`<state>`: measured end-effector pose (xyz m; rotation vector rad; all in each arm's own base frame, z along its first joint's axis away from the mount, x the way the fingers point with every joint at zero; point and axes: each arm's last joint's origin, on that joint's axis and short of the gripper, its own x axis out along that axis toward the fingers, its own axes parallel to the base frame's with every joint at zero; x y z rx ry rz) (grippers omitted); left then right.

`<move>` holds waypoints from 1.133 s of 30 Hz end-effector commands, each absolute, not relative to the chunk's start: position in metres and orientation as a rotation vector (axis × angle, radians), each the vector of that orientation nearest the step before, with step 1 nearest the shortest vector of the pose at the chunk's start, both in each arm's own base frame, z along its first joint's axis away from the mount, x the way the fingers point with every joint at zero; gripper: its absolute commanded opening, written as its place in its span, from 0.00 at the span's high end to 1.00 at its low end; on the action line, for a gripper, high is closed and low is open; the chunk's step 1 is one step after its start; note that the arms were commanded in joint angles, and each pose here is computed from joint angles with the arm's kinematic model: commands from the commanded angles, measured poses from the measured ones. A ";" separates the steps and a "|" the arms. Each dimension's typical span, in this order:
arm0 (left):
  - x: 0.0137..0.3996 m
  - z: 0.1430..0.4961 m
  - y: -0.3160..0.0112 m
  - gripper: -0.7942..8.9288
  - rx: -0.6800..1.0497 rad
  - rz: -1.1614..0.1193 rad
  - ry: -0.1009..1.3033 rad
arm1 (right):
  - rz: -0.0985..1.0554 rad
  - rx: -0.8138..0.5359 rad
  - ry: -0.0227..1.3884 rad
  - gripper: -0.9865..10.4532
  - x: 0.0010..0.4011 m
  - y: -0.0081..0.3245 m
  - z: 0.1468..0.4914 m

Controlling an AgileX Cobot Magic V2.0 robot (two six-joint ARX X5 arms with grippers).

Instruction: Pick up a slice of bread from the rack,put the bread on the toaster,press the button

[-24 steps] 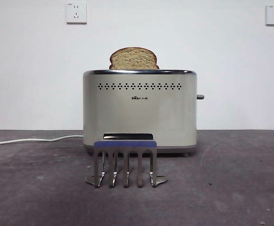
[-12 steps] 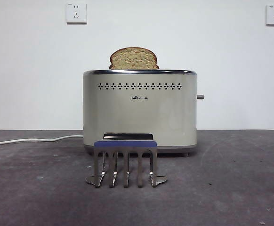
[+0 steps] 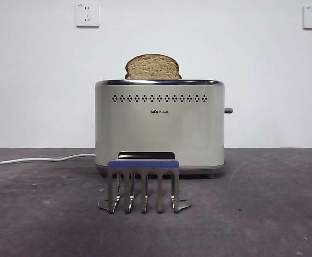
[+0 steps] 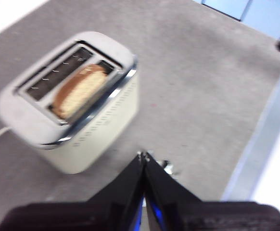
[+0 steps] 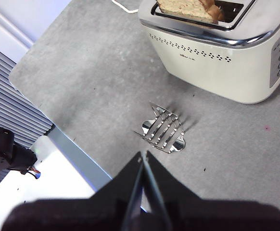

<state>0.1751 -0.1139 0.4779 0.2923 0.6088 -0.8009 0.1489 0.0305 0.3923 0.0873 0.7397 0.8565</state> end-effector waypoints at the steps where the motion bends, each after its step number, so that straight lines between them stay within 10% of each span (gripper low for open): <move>1: 0.172 0.486 -0.102 0.92 0.316 -0.702 0.533 | 0.861 0.082 0.741 0.91 0.150 0.031 0.391; 12: 0.120 0.514 -0.031 0.92 0.233 -0.392 -0.033 | 0.862 0.082 0.740 0.91 0.150 0.031 0.391; 21: 0.085 0.417 -0.002 0.92 0.233 -0.014 -0.176 | 0.861 0.082 0.741 0.91 0.150 0.031 0.391; 34: 0.095 0.252 0.004 0.92 0.089 0.045 -0.114 | 0.861 0.082 0.741 0.91 0.150 0.031 0.391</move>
